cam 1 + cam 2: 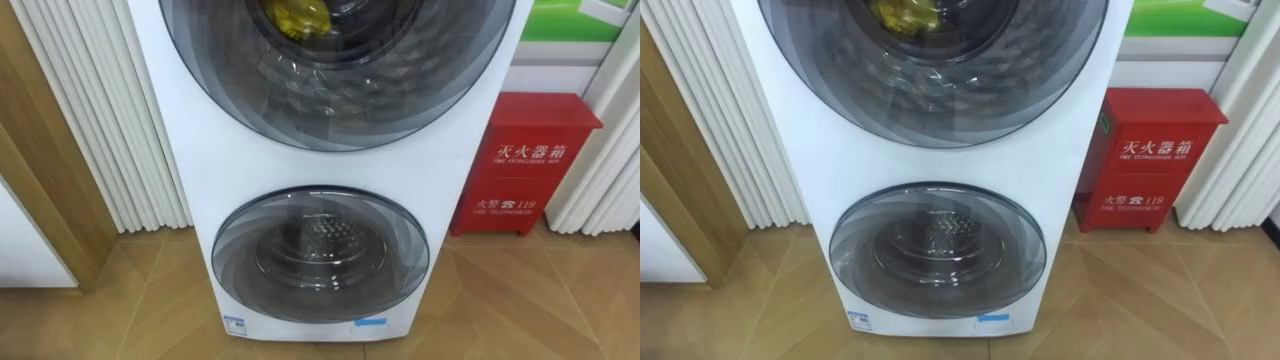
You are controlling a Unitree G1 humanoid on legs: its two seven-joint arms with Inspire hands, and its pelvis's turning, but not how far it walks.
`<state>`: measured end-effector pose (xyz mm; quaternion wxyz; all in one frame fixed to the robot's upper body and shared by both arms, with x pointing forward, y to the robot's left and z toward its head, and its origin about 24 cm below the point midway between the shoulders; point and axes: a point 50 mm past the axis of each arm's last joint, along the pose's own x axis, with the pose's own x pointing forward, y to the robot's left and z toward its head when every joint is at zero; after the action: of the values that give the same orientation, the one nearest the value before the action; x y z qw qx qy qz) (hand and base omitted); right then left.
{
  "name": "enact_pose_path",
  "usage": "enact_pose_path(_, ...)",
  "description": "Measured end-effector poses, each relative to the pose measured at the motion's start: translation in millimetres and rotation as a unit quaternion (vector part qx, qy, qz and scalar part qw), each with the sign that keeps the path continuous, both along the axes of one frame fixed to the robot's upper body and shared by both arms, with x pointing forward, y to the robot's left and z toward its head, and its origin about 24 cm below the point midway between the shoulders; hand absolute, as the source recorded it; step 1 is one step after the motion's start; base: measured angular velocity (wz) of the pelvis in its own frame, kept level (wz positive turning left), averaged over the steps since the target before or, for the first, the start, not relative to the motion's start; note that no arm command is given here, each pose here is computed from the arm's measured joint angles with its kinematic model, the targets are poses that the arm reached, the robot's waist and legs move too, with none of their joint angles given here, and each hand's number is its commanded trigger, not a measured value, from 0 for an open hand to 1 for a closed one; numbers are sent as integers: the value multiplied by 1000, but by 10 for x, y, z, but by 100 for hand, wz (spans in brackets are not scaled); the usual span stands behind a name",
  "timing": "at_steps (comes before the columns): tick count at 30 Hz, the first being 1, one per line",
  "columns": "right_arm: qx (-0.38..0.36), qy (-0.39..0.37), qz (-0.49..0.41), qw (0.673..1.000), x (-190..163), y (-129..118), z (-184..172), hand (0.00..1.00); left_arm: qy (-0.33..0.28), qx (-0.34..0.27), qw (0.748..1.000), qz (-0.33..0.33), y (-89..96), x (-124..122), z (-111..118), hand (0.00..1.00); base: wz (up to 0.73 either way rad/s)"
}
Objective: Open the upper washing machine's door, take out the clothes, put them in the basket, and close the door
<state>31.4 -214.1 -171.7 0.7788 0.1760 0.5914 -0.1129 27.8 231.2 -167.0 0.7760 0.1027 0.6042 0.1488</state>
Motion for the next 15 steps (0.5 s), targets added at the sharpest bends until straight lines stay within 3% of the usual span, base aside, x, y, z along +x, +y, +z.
enact_pose_path(15,-3,3,-6,1000,7,0,-4,0,2,0,1000,13,-8,-21,-4,0,0)
